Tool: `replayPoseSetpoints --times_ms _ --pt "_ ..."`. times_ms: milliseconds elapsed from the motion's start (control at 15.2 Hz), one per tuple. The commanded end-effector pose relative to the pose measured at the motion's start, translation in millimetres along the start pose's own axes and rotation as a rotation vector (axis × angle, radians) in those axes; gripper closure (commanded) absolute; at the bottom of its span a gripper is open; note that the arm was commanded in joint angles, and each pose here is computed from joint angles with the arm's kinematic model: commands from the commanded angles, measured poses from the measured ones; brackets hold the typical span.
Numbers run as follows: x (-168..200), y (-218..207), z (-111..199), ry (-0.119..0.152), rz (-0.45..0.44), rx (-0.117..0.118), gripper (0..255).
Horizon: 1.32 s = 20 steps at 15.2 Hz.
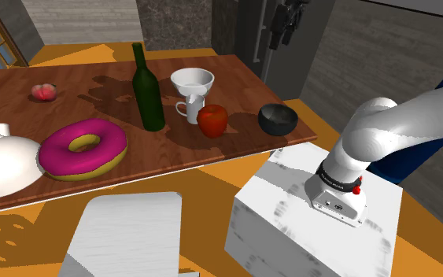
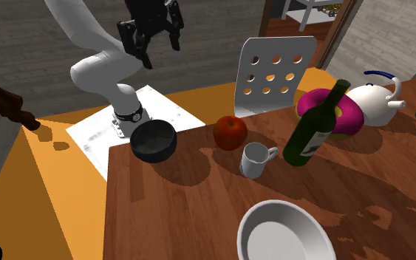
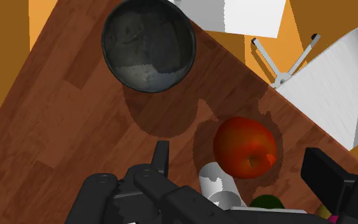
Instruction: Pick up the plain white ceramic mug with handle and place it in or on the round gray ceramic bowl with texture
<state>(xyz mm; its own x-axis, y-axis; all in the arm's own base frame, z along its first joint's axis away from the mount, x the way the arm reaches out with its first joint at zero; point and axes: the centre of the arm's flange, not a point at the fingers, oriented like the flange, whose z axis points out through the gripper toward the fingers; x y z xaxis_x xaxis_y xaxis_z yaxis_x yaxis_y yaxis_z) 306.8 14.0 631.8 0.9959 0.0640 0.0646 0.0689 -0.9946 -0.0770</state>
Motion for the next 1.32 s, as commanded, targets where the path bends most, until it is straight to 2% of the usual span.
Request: replayPoseSetpoints --times_ms 0,1254 --pt "0.0 0.0 0.0 0.000 0.000 0.000 0" --pt "152.1 -40.4 187.7 0.085 0.244 -0.065 0"
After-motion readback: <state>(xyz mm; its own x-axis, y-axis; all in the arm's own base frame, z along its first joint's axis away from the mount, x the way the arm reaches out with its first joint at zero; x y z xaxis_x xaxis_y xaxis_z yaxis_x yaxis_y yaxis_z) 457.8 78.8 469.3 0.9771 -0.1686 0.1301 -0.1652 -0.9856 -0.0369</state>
